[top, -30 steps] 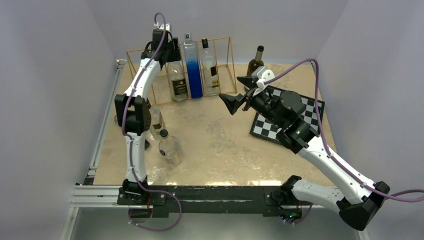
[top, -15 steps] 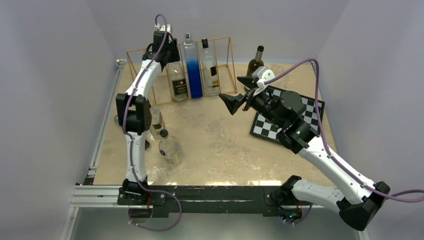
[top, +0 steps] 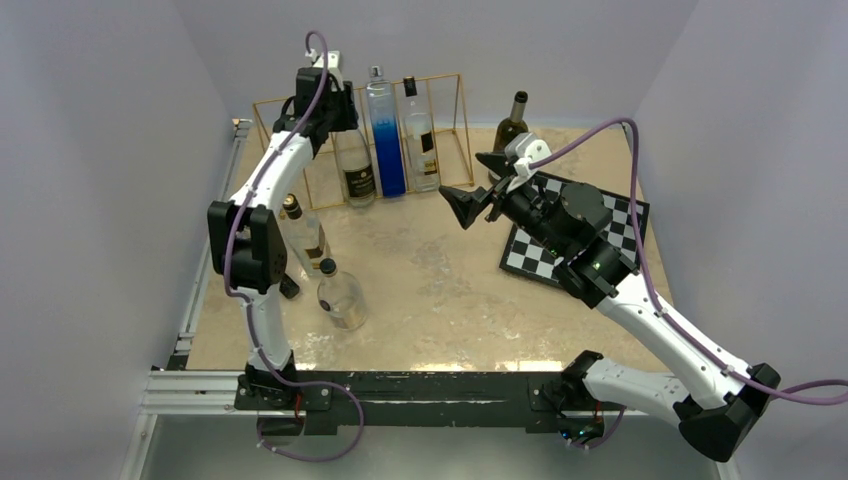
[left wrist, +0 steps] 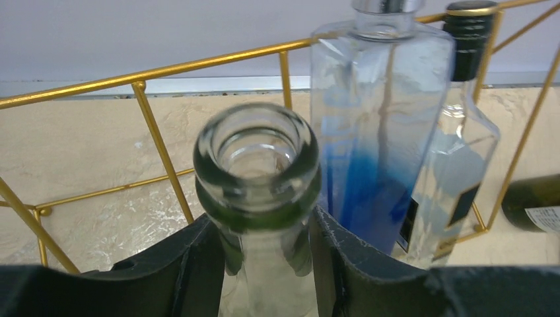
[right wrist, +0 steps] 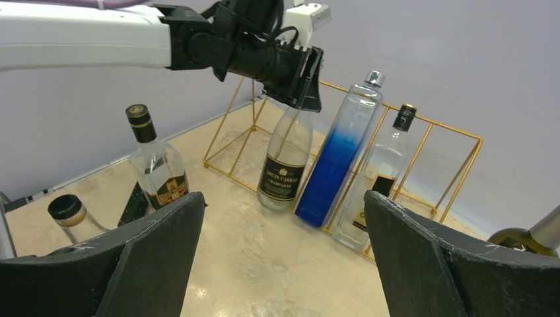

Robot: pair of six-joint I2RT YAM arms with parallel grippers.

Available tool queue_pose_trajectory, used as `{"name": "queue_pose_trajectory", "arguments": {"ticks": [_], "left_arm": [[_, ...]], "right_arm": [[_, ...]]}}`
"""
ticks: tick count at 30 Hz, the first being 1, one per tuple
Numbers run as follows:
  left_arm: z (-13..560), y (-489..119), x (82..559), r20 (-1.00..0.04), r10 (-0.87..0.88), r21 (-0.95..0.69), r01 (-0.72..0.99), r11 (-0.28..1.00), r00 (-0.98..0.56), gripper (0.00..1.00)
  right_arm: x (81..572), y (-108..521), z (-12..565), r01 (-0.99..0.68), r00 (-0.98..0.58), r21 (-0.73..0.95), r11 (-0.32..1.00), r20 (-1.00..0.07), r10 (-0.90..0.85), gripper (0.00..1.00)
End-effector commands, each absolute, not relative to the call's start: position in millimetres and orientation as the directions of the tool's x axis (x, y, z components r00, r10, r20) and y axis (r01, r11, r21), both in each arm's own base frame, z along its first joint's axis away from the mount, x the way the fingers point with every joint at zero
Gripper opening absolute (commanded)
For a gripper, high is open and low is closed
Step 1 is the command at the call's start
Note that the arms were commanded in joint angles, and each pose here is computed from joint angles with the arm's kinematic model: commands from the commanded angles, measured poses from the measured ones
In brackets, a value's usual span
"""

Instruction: Take the wine bottle off the wine rack

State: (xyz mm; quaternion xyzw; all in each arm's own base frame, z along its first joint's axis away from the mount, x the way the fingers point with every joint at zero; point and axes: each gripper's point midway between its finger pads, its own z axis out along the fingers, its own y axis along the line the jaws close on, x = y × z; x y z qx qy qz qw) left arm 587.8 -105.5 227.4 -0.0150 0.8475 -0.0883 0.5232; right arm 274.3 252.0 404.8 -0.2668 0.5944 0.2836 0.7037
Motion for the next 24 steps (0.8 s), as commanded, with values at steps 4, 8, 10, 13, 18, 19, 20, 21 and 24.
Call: {"name": "queue_pose_trajectory", "arguments": {"ticks": [4,8,10,13,18,19,20,21,24], "left_arm": [[352.4,-127.1,554.7,-0.983,-0.079,-0.114,0.216,0.97,-0.163,0.0],[364.8,-137.2,533.4,-0.989,-0.053,-0.085,0.238,0.967,-0.136,0.0],[368.8,-142.0,521.9,-0.992,-0.041,-0.07,0.253,0.965,-0.12,0.0],[372.2,-142.8,508.9,-0.994,-0.035,-0.058,0.241,0.969,-0.099,0.0],[370.2,-148.4,492.2,-0.996,-0.001,-0.022,0.243,0.97,-0.087,0.0],[372.3,-149.5,488.6,-0.997,0.0,-0.02,0.247,0.969,-0.08,0.0],[374.2,-151.0,485.3,-0.997,-0.001,-0.019,0.253,0.967,-0.073,0.0],[376.9,-152.7,481.8,-0.998,-0.004,-0.021,0.258,0.966,-0.066,0.0],[385.2,-159.4,471.2,-0.999,-0.013,-0.026,0.277,0.96,-0.049,0.0]], "right_arm": [[272.3,235.8,416.9,-0.668,0.193,-0.066,0.741,-0.977,0.086,0.95],[270.8,229.0,417.5,-0.65,0.203,-0.077,0.756,-0.976,0.075,0.97],[269.7,226.0,418.3,-0.643,0.204,-0.075,0.763,-0.976,0.077,0.97],[267.6,222.2,422.1,-0.635,0.212,-0.073,0.769,-0.974,0.083,0.97],[265.2,219.6,422.5,-0.634,0.211,-0.067,0.771,-0.973,0.089,0.97],[264.6,218.8,422.8,-0.632,0.212,-0.067,0.772,-0.973,0.089,0.97],[264.1,218.1,422.9,-0.631,0.214,-0.067,0.772,-0.973,0.09,0.97],[263.5,217.2,423.3,-0.63,0.215,-0.068,0.774,-0.972,0.09,0.97],[260.6,214.8,426.0,-0.63,0.223,-0.069,0.774,-0.97,0.094,0.97]]}}
